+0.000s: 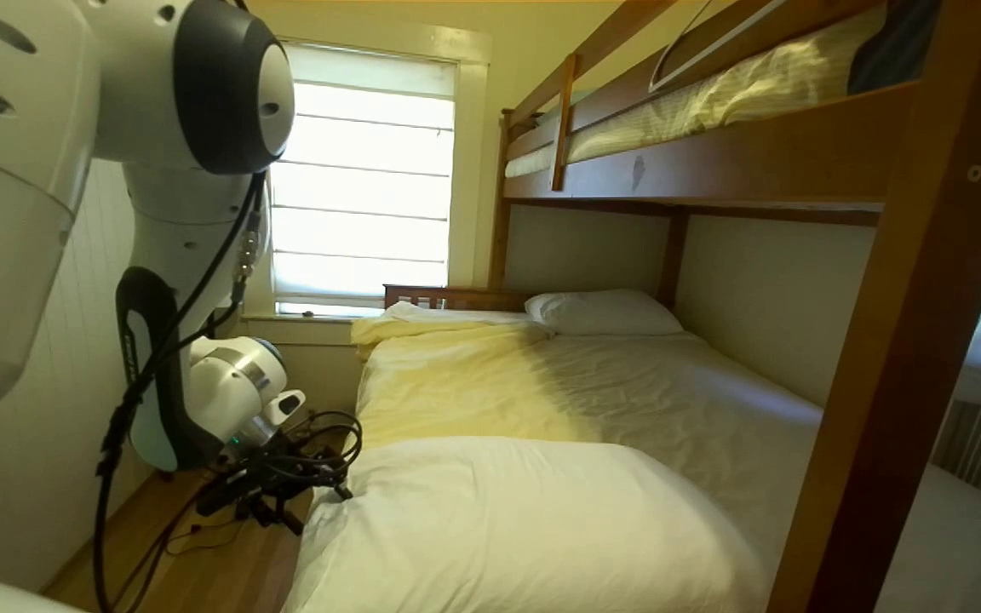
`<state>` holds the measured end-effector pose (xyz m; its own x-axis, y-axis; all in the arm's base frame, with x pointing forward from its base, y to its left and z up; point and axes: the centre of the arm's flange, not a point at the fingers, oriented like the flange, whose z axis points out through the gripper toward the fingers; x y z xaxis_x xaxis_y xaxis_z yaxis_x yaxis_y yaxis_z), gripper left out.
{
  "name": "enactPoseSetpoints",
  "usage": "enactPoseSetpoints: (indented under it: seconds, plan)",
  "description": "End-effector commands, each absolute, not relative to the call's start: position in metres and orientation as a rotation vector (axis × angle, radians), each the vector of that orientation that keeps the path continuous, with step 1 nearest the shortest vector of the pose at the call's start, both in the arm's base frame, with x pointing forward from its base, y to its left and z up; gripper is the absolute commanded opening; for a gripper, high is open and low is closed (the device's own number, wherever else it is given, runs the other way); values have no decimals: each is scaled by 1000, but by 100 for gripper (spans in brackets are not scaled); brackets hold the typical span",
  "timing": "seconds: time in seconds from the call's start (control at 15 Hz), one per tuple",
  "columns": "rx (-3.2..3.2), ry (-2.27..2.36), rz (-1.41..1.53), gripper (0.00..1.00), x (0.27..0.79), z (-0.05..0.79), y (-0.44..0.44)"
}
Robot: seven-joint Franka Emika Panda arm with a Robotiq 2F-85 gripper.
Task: Flip the pillow over
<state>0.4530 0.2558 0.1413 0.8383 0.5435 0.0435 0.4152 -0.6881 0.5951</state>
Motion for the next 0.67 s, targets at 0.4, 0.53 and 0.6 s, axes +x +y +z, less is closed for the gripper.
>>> enactPoseSetpoints:
  seconds: [0.4, 0.53, 0.6]
  plan:
    - [2351, 717, 311, 56, 449, 116, 231]
    - [2344, 719, 317, 34, 448, 116, 228]
    - [2350, 715, 316, 28, 448, 118, 228]
